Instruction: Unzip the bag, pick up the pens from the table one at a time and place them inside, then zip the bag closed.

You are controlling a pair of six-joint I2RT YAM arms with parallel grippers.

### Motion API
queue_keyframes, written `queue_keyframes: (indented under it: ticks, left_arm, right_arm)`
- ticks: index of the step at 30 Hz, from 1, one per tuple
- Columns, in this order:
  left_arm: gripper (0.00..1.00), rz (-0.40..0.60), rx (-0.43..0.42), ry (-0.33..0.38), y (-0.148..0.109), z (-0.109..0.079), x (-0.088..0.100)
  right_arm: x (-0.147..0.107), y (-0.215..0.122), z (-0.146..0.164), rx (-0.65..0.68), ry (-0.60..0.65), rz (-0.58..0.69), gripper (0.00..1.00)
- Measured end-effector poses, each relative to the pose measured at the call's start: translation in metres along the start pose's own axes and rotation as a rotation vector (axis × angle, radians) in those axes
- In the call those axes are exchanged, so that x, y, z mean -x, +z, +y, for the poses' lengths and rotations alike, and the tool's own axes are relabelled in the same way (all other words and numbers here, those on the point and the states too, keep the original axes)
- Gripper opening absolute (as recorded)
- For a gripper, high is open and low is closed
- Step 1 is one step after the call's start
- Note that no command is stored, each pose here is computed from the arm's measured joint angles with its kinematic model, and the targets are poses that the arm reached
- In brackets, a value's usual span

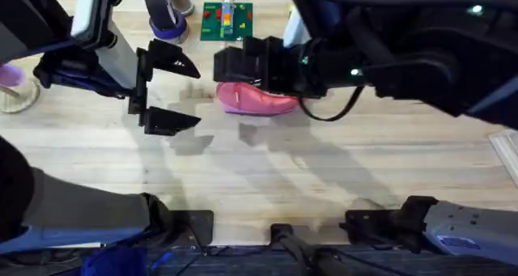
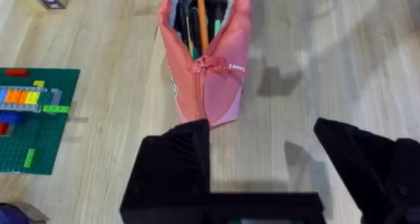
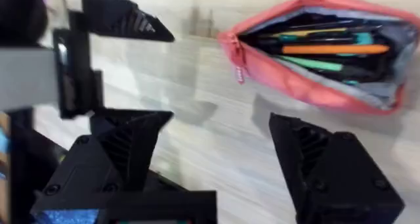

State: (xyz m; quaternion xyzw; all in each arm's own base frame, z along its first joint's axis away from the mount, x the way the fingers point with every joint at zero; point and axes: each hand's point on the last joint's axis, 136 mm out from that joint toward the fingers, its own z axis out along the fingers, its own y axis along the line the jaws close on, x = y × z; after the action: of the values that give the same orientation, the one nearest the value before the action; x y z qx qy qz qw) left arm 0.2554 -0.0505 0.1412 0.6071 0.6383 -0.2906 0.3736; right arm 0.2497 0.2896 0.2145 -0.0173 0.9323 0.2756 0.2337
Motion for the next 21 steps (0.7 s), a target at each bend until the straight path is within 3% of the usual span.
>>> queue_keyframes:
  ticks: [7,13,21]
  left_arm:
    - [0.992,0.001,0.001,0.002,0.0,0.0,0.0]
    - [0.993,0.001,0.001,0.002,0.0,0.0,0.0]
    - [0.993,0.001,0.001,0.002,0.0,0.0,0.0]
  right_arm:
    - [-0.016,0.037,0.001,-0.086,0.118,-0.002,0.997]
    - [-0.024,0.065,0.005,-0.144,0.102,-0.06,0.996]
    - [-0.016,0.083,0.0,-0.192,0.098,-0.138,0.997]
